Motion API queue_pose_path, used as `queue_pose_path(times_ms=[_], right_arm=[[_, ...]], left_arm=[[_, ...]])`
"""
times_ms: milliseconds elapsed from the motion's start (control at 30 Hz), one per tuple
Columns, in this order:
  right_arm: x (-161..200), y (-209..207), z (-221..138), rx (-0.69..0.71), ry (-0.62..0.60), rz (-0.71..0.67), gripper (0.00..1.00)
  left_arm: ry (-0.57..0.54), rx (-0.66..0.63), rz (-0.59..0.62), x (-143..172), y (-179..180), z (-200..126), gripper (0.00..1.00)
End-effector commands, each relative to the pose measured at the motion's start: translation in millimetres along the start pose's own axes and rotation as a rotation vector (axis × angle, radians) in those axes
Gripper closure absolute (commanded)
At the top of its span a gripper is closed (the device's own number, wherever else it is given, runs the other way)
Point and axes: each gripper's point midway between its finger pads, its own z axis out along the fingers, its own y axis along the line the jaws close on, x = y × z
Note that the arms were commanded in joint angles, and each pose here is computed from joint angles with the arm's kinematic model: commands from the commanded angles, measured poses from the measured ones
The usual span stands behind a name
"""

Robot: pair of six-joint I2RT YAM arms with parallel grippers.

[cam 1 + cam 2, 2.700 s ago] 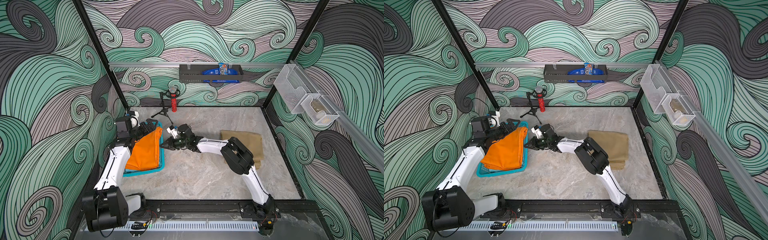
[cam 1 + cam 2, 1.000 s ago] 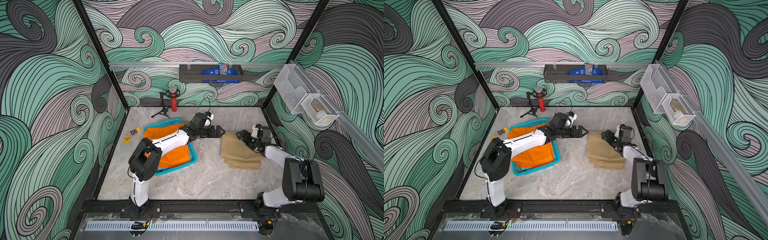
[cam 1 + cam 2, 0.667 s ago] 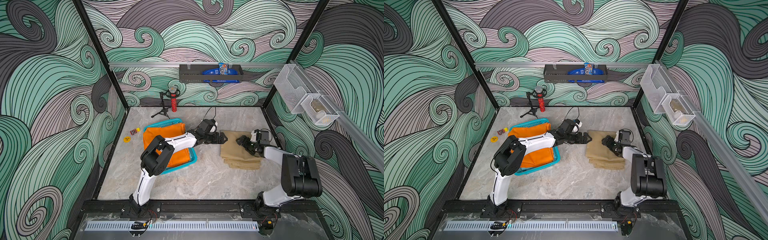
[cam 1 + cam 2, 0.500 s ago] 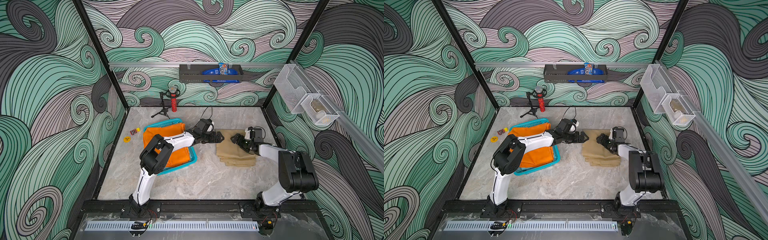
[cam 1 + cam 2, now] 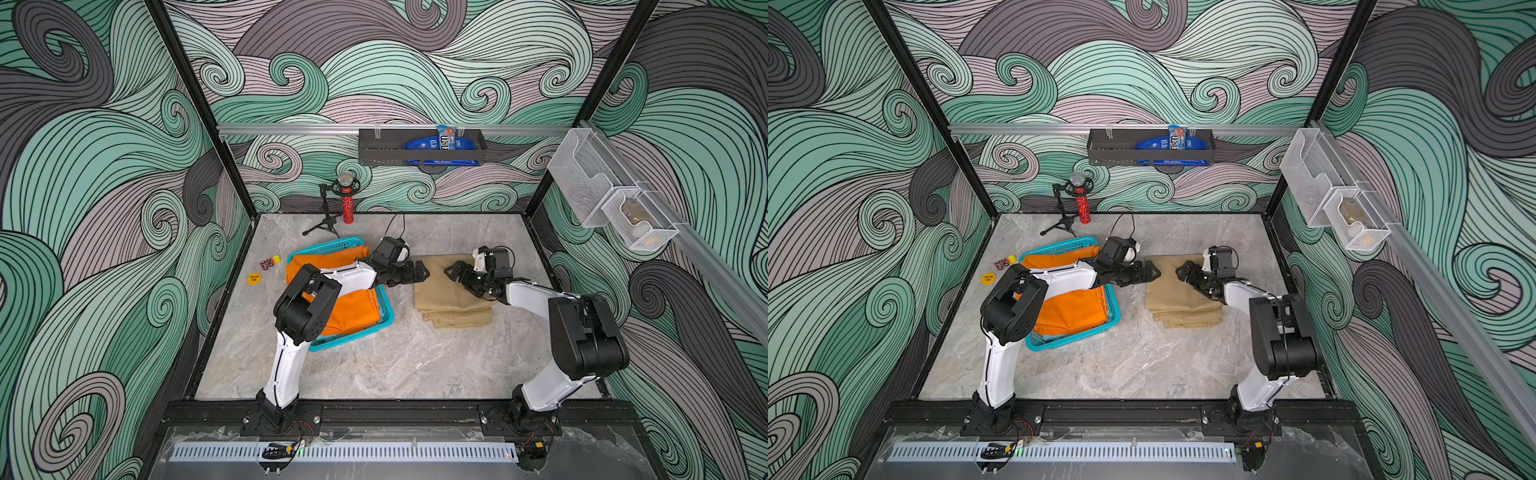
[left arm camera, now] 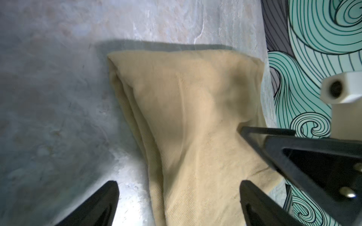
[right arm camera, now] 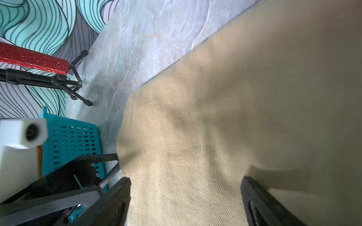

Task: Put the folded long pants in the basket
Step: Move the long pant to the center of the board, then pick up the long pant at the center of the board.

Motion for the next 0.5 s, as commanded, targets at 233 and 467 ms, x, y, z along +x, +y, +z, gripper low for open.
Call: queue_pose_path(times_ms=[233, 467], right_arm=[[-18, -90, -40, 0.108, -0.024, 0.073, 0.07], [9, -95, -24, 0.071, 0.071, 0.096, 0.1]], left_arm=[[0.069, 0.028, -0.047, 27, 5, 23, 0.02], [0.106, 0.068, -0.069, 46, -11, 35, 0.03]])
